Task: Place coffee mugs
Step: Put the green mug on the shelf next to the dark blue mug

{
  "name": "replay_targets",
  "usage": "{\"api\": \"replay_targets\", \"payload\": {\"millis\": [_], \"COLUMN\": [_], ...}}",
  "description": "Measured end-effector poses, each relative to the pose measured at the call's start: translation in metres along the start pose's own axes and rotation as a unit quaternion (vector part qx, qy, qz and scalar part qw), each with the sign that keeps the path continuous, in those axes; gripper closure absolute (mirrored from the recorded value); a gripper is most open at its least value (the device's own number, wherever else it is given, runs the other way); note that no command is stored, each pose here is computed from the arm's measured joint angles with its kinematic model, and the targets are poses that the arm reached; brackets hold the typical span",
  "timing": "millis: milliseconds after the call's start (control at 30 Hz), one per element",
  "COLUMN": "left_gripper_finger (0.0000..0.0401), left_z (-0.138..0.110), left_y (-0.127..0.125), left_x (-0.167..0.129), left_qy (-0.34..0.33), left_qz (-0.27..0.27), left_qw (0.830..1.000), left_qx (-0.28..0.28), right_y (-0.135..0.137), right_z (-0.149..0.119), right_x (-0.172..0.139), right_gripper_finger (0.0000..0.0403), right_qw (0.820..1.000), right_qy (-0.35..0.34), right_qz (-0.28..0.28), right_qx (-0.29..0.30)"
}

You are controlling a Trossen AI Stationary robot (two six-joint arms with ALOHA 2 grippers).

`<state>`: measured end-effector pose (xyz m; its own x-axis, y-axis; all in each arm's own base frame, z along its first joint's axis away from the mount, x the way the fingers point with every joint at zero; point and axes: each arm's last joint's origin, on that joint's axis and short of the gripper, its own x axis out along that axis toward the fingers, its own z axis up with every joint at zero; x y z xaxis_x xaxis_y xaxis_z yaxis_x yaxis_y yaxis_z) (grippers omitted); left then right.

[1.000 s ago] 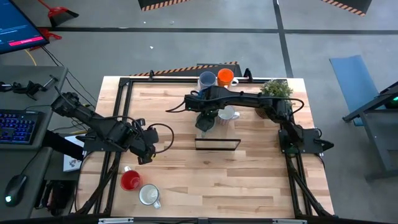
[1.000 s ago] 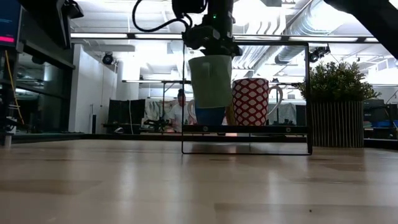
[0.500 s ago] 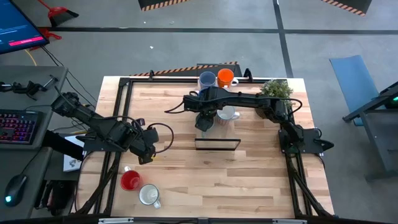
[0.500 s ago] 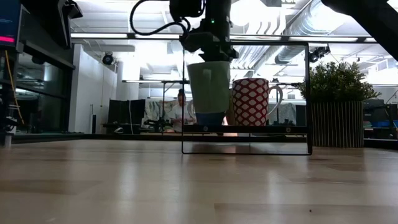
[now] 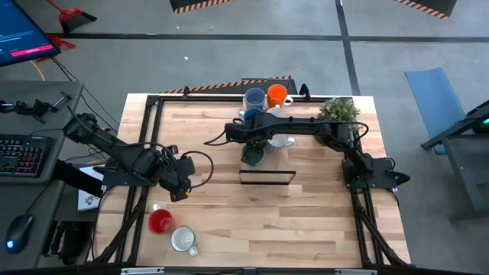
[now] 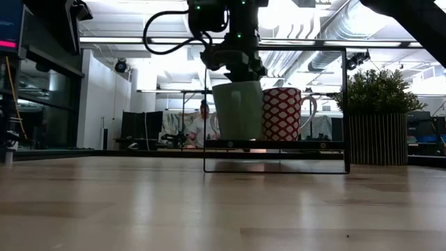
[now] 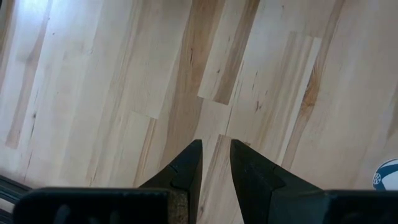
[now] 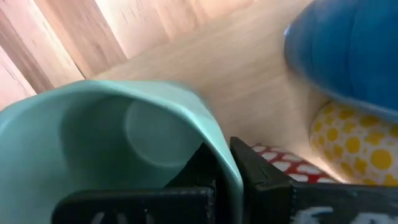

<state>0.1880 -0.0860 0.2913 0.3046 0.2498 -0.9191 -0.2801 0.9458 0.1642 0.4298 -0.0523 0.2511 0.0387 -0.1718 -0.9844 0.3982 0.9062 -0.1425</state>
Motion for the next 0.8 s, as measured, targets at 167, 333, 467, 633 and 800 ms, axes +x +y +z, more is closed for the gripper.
{"api": "replay_targets", "payload": {"millis": [167,333,467,633,800], "left_gripper_finger": [0.0327,0.0327,0.0327,0.0327,0.0327], "left_z": [0.0,0.0,0.0,0.0,0.0], "left_y": [0.0,0.0,0.0,0.0,0.0], "left_x": [0.0,0.0,0.0,0.0,0.0], "left_qy": [0.0,0.0,0.0,0.0,0.0], "left_qz": [0.0,0.0,0.0,0.0,0.0], "left_qw": [1.0,1.0,1.0,1.0,1.0], "left_qx": [0.0,0.0,0.0,0.0,0.001], "right_y": [0.0,-0.001,-0.002,-0.001,-0.004], "right_z": [0.001,0.001,0.001,0.001,0.002], "right_x": [-0.001,-0.001,-0.001,-0.002,-0.016], "right_gripper_finger": [0.0389,0.0362,0.0341,0.0321,0.0305], "right_qw": [1.0,1.0,1.0,1.0,1.0], "right_qy": [-0.01,-0.012,-0.013,-0.012,-0.02], "right_qz": [0.0,-0.008,-0.012,-0.011,-0.006], "right_qx": [-0.004,-0.004,-0.009,-0.01,-0.007]}}
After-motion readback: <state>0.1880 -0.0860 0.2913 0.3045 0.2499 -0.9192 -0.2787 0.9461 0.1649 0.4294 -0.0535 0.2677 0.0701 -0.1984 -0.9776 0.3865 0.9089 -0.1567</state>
